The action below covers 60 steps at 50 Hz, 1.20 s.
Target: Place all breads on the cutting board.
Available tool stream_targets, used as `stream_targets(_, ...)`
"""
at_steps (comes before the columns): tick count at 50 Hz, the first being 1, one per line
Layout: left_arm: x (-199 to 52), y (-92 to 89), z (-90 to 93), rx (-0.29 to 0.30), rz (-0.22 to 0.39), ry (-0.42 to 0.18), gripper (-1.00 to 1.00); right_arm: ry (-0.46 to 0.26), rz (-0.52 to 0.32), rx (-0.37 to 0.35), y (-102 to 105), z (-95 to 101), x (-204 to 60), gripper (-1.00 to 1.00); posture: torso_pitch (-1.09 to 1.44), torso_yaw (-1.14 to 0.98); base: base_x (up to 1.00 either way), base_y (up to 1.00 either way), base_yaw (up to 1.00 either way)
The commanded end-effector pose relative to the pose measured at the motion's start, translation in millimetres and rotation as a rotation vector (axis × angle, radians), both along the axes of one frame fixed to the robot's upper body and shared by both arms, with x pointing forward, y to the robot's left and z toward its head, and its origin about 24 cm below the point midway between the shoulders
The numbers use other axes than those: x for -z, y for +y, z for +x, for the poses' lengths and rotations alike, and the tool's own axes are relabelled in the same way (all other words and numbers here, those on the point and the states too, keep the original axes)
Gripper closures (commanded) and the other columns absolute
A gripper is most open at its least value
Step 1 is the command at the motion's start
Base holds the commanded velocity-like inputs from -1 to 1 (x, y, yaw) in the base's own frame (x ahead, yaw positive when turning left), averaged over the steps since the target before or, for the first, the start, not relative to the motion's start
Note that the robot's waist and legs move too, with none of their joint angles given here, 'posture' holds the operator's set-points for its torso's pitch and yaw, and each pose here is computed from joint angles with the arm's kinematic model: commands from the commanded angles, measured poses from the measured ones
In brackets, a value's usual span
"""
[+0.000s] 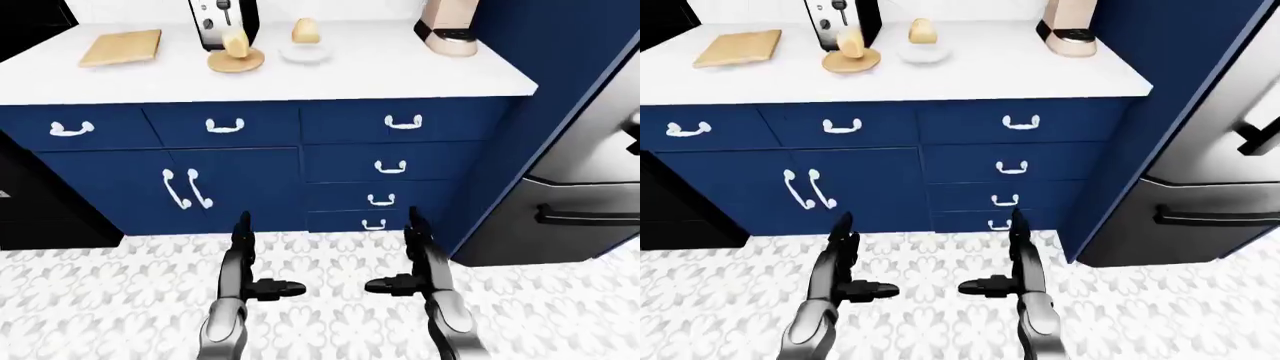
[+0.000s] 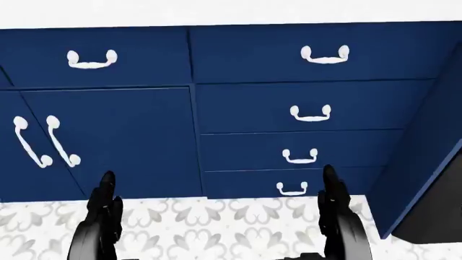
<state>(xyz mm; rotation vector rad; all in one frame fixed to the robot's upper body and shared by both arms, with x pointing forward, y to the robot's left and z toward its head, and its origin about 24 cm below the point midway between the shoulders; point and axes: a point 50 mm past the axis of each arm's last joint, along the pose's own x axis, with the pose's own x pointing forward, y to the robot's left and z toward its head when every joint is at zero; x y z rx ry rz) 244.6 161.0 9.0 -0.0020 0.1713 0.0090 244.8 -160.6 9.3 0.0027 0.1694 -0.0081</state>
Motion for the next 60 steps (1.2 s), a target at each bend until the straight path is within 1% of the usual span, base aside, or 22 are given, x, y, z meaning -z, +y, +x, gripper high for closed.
stream_targets(1, -37, -0.2, 7.6, 0.018, -0.007, -0.170, -1.00, -0.170, -0.018, -0.019, 3, 9.2, -29, -1.00, 0.00, 0.00, 0.00, 0.00, 0.00)
stream_targets(7, -36, -2.4, 6.6, 0.035, 0.008, -0.156, -1.00, -0.177, -0.022, -0.037, 7, 8.6, -34, -1.00, 0.00, 0.00, 0.00, 0.00, 0.00)
stream_targets(11, -41, -1.6, 9.2, 0.039, 0.005, -0.156, -1.00, -0.189, -0.029, -0.035, 7, 8.8, -38, -1.00, 0.00, 0.00, 0.00, 0.00, 0.00)
stream_targets(12, -45, -1.8, 10.6, 0.040, 0.003, -0.157, -1.00, -0.193, -0.035, -0.034, 6, 9.4, -42, -1.00, 0.00, 0.00, 0.00, 0.00, 0.00)
stream_targets(15, -68, -1.8, 11.7, 0.043, 0.005, -0.177, -1.00, -0.213, -0.056, -0.027, 3, 11.1, -55, -1.00, 0.00, 0.00, 0.00, 0.00, 0.00)
stream_targets(16, -73, -3.5, 11.9, 0.053, 0.011, -0.180, -1.00, -0.216, -0.062, -0.026, 3, 11.3, -60, -1.00, 0.00, 0.00, 0.00, 0.00, 0.00)
stream_targets(18, -86, -5.3, 13.9, 0.068, 0.022, -0.191, -1.00, -0.249, -0.068, -0.032, 2, 11.9, -76, -1.00, 0.00, 0.00, 0.00, 0.00, 0.00)
stream_targets(20, -100, -6.2, 15.3, 0.073, 0.030, -0.212, -1.00, -0.261, -0.056, -0.036, 1, 13.4, -89, -1.00, 0.00, 0.00, 0.00, 0.00, 0.00)
stream_targets(21, -108, -5.8, 15.5, 0.074, 0.023, -0.217, -1.00, -0.270, -0.035, -0.049, 2, 13.8, -96, -1.00, 0.00, 0.00, 0.00, 0.00, 0.00)
stream_targets(25, -134, -1.0, 20.3, 0.071, 0.019, -0.253, -1.00, -0.308, -0.024, -0.084, 6, 15.4, -120, -1.00, 0.00, 0.00, 0.00, 0.00, 0.00)
stream_targets(26, -138, 0.3, 22.5, 0.070, 0.016, -0.257, -1.00, -0.313, 0.007, -0.077, 5, 16.3, -124, -1.00, 0.00, 0.00, 0.00, 0.15, 0.00)
stream_targets(27, -145, 0.8, 22.8, 0.071, 0.019, -0.264, -1.00, -0.318, 0.007, -0.094, 8, 15.5, -128, -1.00, 0.00, 0.00, 0.00, 0.00, 1.00)
stream_targets(30, -154, 0.4, 23.5, 0.074, 0.013, -0.275, -1.00, -0.328, -0.002, -0.104, 10, 16.2, -130, -1.00, 0.00, 0.00, 0.00, 0.00, 1.00)
stream_targets(37, -164, 0.4, 23.2, 0.074, 0.018, -0.291, -1.00, -0.336, -0.008, -0.124, 12, 13.5, -137, -1.00, 0.00, 0.00, 0.00, 0.00, 1.00)
stream_targets(39, -164, 0.4, 23.0, 0.074, 0.018, -0.294, -1.00, -0.344, -0.027, -0.123, 12, 12.8, -137, -1.00, 0.00, 0.00, 0.00, 0.00, 1.00)
stream_targets(40, -164, 0.3, 22.8, 0.075, 0.016, -0.294, -1.00, -0.347, -0.020, -0.127, 12, 11.5, -138, -1.00, 0.00, 0.00, 0.00, 0.00, 0.73)
stream_targets(41, -166, 0.1, 23.0, 0.075, 0.017, -0.297, -1.00, -0.350, -0.037, -0.130, 12, 11.2, -138, -1.00, 0.00, 0.00, 0.00, 0.12, 0.00)
stream_targets(42, -167, -0.1, 23.2, 0.075, 0.019, -0.299, -1.00, -0.355, -0.023, -0.133, 13, 10.4, -139, -1.00, 0.00, 0.00, 0.00, 0.00, 0.00)
stream_targets(43, -169, -0.3, 24.0, 0.076, 0.023, -0.302, -1.00, -0.354, -0.022, -0.116, 11, 10.6, -139, -1.00, 0.00, 0.00, 0.00, 0.00, 0.00)
stream_targets(47, -179, 0.0, 25.5, 0.079, 0.015, -0.310, -1.00, -0.359, -0.039, -0.109, 9, 8.4, -143, -1.00, 0.00, 0.00, 0.12, 0.00, 0.00)
stream_targets(54, -180, -2.0, 24.2, 0.089, 0.013, -0.311, -1.00, -0.369, -0.045, -0.119, 9, 5.7, -146, -1.00, 0.00, 0.00, 0.49, -0.04, 0.00)
stream_targets(60, -190, -2.5, 23.0, 0.092, 0.013, -0.323, -1.00, -0.395, -0.052, -0.104, 3, 0.6, -162, -1.00, 0.00, 0.00, 0.49, -0.04, 0.00)
